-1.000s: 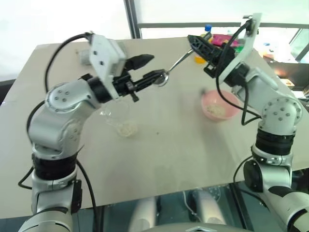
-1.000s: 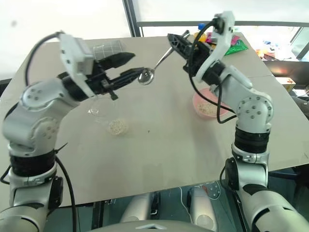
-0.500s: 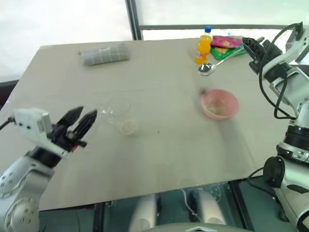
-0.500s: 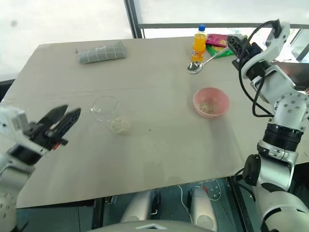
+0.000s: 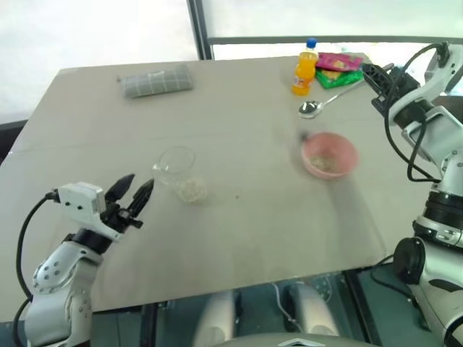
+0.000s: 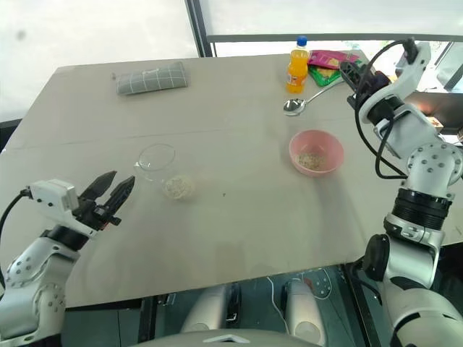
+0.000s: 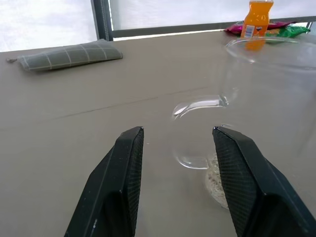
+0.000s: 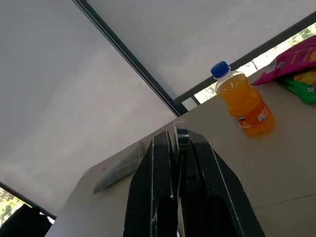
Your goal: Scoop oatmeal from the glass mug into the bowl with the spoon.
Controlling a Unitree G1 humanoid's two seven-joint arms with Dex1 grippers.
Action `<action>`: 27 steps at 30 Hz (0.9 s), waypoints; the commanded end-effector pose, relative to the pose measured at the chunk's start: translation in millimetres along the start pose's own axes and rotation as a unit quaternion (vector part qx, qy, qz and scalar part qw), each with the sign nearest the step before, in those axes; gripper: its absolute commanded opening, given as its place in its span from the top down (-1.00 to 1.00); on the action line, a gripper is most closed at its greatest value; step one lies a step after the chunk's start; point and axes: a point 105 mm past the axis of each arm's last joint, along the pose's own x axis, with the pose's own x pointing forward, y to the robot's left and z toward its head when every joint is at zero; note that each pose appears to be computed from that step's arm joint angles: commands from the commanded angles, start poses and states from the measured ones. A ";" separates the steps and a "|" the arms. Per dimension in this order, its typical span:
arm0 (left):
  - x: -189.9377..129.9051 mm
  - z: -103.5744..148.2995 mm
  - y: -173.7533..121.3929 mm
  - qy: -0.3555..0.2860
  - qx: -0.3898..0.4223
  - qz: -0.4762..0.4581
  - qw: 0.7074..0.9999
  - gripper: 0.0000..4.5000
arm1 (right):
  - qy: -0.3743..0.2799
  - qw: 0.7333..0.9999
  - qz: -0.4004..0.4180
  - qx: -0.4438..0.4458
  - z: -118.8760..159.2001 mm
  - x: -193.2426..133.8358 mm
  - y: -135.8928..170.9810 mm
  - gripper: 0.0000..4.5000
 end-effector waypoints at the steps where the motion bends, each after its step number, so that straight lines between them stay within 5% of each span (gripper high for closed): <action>1: 13.6 1.6 -0.4 -0.017 0.017 -0.010 1.000 0.00 | -0.043 0.999 0.014 -0.016 23.0 -10.1 12.0 1.00; 15: 57.9 -12.2 -1.2 -0.023 -0.002 -0.052 0.998 0.00 | -0.055 0.998 0.001 -0.026 22.0 -19.3 13.0 1.00; 18: 59.7 -10.6 -2.5 -0.028 -0.010 -0.058 0.998 0.33 | -0.055 0.998 0.001 -0.026 20.6 -20.3 13.9 1.00; 21: 59.1 -9.7 -0.5 -0.028 -0.013 -0.058 0.998 1.00 | -0.055 0.998 0.002 -0.027 20.5 -20.3 15.0 1.00; 27: 68.6 -4.5 -6.0 -0.030 -0.010 -0.054 0.998 1.00 | -0.049 0.998 0.033 -0.031 17.4 -12.5 33.1 1.00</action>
